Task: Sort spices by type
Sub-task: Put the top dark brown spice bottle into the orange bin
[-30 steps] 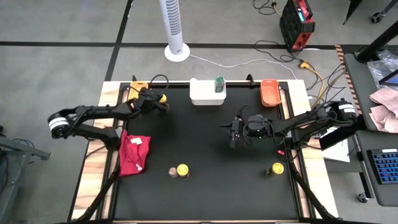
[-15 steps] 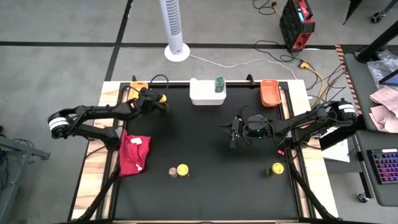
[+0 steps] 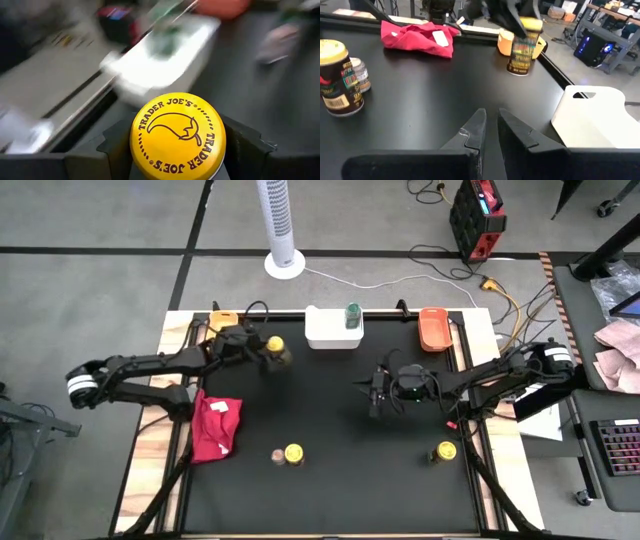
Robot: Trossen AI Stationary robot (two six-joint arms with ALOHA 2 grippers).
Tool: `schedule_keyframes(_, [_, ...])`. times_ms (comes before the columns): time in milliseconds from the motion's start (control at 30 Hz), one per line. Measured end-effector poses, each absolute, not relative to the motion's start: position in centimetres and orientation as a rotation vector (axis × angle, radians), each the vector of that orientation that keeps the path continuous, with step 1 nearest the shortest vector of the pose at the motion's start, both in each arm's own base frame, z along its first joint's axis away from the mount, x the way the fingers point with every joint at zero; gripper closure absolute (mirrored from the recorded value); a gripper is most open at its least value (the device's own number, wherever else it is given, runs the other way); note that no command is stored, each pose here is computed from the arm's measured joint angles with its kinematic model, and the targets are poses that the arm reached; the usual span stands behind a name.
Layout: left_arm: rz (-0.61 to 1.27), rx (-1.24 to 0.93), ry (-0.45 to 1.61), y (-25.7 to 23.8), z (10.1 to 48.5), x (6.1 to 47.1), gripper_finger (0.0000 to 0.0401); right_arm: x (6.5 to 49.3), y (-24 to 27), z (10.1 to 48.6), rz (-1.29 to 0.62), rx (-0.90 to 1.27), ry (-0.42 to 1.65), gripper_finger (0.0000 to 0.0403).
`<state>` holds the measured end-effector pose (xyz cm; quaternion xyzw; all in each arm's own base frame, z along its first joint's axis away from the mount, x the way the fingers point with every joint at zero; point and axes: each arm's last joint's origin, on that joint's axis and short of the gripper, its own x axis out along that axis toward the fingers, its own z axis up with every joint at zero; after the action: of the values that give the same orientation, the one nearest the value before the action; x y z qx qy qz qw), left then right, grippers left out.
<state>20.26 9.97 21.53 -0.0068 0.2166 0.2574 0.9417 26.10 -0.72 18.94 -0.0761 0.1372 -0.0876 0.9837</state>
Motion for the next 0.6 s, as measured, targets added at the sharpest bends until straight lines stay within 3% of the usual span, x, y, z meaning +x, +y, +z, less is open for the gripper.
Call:
schedule_keyframes(300, [0.194,0.226,0.345,4.3,25.6,24.2,0.0179,27.6,-0.7,21.1,-0.164,-0.149,0.337,0.0357])
schedule_keyframes(400, [0.119,0.267,0.335,3.1,25.9,25.0,0.0179,27.9,-0.5,21.6,-0.109,-0.116,0.344,0.0327])
schedule_keyframes(600, [0.067,0.287,0.276,1.7,25.8,26.4,0.0179,28.4,-0.5,22.3,-0.087,-0.103,0.348,0.0227])
